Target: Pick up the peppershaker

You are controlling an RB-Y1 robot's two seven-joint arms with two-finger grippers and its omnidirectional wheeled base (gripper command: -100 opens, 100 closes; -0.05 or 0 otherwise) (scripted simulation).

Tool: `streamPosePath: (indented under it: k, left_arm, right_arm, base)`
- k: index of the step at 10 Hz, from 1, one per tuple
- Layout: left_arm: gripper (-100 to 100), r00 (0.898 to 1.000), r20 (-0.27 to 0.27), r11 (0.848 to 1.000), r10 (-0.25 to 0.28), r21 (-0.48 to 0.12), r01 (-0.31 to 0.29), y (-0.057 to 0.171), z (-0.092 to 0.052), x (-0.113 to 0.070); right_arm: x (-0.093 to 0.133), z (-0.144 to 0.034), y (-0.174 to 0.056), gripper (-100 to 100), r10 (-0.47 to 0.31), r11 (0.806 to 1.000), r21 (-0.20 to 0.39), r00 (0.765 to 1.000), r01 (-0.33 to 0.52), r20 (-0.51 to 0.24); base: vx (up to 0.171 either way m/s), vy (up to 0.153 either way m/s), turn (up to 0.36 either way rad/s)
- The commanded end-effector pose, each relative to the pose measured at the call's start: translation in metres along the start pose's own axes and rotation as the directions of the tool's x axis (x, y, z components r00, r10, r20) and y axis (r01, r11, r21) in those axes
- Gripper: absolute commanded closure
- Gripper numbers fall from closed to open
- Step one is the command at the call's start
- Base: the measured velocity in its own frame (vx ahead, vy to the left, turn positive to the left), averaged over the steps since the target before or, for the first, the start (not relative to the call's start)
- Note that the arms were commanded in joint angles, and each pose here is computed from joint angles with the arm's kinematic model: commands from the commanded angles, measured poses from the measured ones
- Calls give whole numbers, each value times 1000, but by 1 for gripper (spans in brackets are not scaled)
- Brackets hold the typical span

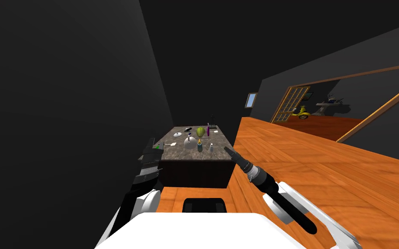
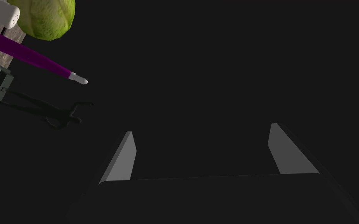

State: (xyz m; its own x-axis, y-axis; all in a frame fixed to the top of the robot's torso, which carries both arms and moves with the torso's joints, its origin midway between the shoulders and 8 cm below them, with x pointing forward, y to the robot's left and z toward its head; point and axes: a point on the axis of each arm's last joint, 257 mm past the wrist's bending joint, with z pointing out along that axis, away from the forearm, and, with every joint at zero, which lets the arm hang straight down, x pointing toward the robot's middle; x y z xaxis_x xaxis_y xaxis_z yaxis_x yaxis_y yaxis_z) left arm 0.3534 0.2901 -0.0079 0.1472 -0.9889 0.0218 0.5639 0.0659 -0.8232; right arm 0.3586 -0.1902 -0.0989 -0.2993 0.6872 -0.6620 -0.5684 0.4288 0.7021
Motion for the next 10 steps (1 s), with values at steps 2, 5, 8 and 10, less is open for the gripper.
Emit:
streamPosePath:
  k: [2, 5, 8, 10]
  left_arm:
    - [0, 1000, 0, 1000, 0, 0, 0, 0, 0, 0]
    - [0, 1000, 0, 1000, 0, 0, 0, 0, 0, 0]
    - [0, 1000, 0, 1000, 0, 0, 0, 0, 0, 0]
    - [0, 1000, 0, 1000, 0, 0, 0, 0, 0, 0]
  right_arm:
    - [16, -8, -13, -100, -19, 999, 29, 995, 21, -94]
    - [39, -22, -37, -100, -24, 996, 81, 976, 42, -215]
    - [49, -35, -52, -100, -41, 991, 111, 951, 79, -305]
    - [58, -48, -66, -100, -45, 985, 140, 928, 103, -371]
  base:
    - [18, 17, 19]
    - [17, 22, 38]
    - [13, 24, 34]
    - [13, 26, 56]
